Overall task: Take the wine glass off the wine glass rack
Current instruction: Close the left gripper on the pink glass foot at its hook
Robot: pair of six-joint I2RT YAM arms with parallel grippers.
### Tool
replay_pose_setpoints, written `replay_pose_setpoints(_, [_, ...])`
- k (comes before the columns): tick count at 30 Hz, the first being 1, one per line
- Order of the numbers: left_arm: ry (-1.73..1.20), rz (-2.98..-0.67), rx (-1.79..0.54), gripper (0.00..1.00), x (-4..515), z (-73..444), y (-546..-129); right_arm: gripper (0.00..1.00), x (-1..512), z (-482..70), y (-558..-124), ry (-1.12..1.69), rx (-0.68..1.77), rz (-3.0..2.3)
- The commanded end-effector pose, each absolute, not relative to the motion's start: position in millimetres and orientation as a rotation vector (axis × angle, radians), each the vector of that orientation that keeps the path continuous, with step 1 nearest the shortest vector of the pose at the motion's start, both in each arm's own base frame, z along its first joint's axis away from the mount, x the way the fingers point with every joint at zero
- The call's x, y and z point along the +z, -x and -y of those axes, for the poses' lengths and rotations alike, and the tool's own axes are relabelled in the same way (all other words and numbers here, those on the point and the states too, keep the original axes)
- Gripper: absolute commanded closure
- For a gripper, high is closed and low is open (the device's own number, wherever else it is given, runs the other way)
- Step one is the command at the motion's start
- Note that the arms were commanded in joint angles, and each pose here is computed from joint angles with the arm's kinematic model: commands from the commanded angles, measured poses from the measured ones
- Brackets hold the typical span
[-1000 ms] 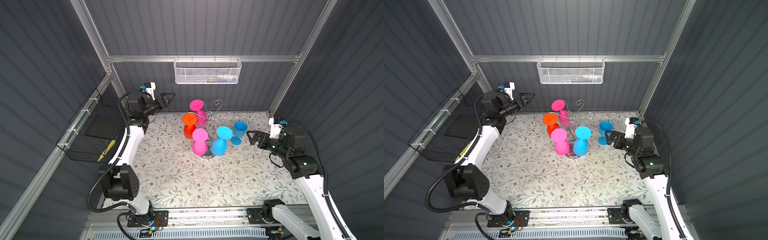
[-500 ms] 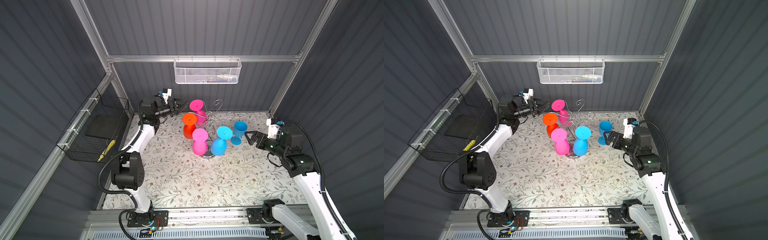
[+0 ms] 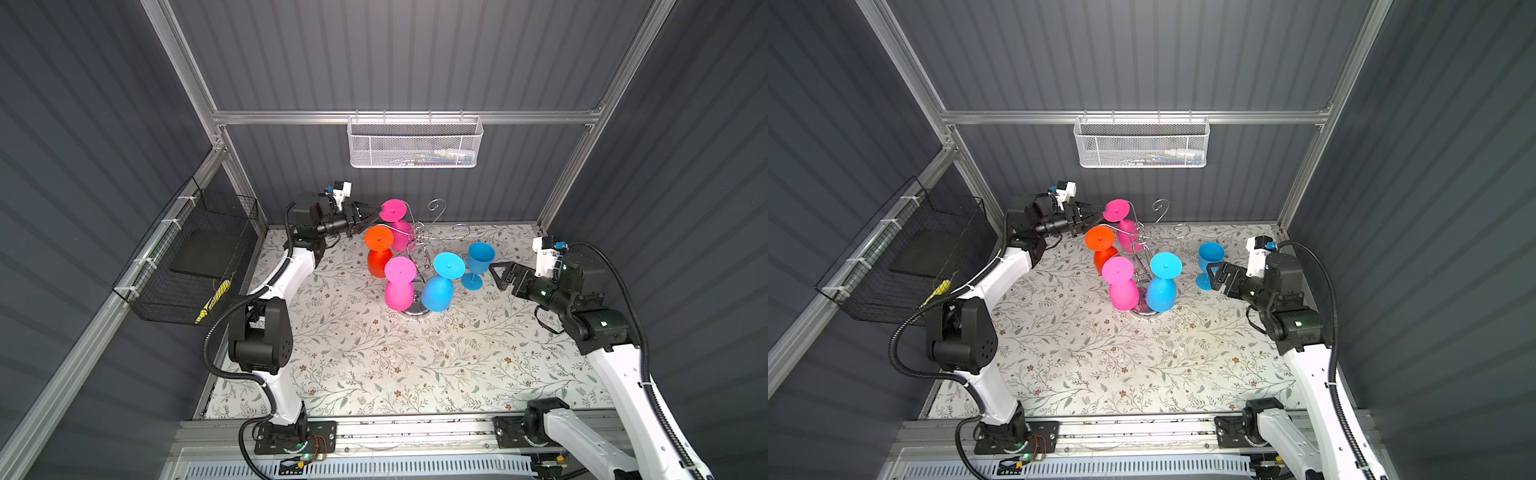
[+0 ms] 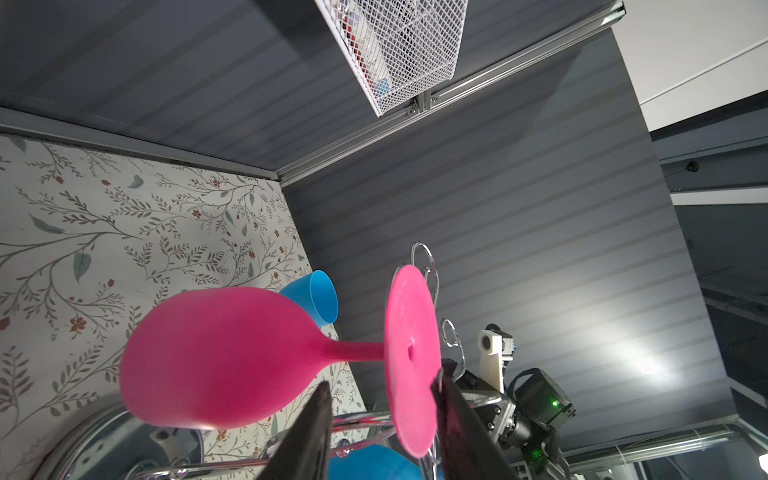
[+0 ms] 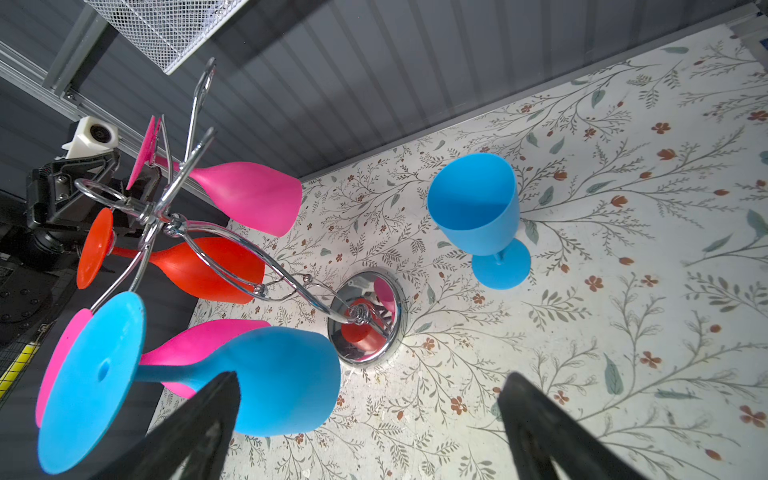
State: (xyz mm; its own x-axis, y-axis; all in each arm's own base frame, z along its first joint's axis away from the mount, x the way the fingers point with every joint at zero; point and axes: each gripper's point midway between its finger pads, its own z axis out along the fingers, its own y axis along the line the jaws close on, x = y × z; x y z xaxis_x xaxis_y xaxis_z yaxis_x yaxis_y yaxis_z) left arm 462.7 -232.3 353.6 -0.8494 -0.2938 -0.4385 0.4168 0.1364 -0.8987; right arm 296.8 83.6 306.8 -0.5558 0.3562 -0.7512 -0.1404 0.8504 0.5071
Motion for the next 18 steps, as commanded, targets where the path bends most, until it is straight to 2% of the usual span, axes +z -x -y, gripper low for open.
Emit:
replay_pose_setpoints(1, [-0.184, -1.868, -1.762, 0.63, 366.0, 235.7, -459.3, 0.01, 299.0, -83.6, -296.6, -0.17, 0.66, -2.087])
replay_pose_setpoints(6, [-0.182, -1.871, -1.765, 0.69, 364.9, 238.2, -460.3, 0.01, 299.3, -84.3, -296.6, -0.168, 0.664, -2.088])
replay_pose_setpoints(18, [-0.203, -1.884, -1.768, 0.74, 365.0, 246.3, -460.3, 0.01, 294.6, -83.7, -297.0, -0.175, 0.66, -2.101])
